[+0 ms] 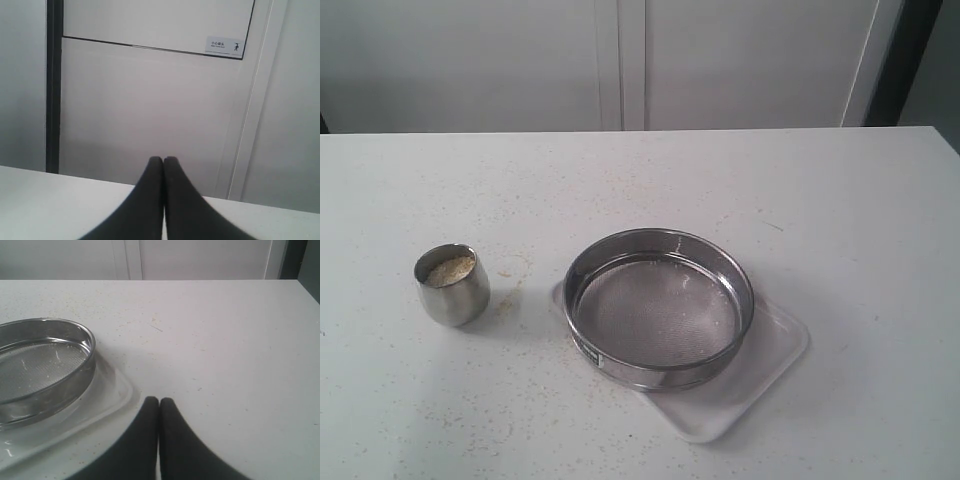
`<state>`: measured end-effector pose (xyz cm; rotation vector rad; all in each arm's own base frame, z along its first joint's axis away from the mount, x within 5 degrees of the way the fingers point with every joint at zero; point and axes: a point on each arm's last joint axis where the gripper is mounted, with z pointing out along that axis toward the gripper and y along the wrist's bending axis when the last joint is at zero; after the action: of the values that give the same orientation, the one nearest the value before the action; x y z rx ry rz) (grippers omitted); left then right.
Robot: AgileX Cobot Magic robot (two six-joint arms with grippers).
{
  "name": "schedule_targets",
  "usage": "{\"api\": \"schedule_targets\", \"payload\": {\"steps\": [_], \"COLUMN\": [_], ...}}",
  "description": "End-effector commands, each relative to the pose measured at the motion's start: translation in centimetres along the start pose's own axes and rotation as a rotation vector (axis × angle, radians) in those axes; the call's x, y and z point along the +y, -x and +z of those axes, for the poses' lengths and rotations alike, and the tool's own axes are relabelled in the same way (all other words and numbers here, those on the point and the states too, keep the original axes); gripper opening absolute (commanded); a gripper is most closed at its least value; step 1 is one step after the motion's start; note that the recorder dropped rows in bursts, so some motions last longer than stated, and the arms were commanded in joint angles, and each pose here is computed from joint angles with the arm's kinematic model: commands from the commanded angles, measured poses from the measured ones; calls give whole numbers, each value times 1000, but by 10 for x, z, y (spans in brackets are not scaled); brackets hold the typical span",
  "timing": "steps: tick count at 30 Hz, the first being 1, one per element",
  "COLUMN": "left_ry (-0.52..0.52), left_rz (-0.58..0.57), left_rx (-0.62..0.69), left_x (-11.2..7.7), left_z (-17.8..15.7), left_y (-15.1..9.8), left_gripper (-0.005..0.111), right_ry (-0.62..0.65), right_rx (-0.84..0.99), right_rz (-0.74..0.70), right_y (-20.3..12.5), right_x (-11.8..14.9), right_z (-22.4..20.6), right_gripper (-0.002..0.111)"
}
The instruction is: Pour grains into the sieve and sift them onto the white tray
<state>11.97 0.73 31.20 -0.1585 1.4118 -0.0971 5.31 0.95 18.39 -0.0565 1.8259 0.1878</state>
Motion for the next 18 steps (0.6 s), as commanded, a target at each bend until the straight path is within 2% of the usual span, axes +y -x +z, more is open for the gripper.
{"api": "schedule_targets", "payload": {"steps": [1,7,11,18], "left_ry": [-38,-77,-128,-350], "left_rz": [-17,116,103,163], "left_rx": [-11,113,144,108], "left_x": [-3,-4,-7,-24], "left_z": [16,34,41,52], "left_y": [-1,-22,-30,-39], "left_gripper": [0,0,0,0], "right_ry": [-1,-1,-1,-1], "right_rx": [-5,-5,-5,-5], "right_rz": [-5,-5,-5,-5], "right_y": [-1,-1,-1,-1], "right_x": [0,0,0,0], "right_z": [0,0,0,0], "right_gripper": [0,0,0,0]}}
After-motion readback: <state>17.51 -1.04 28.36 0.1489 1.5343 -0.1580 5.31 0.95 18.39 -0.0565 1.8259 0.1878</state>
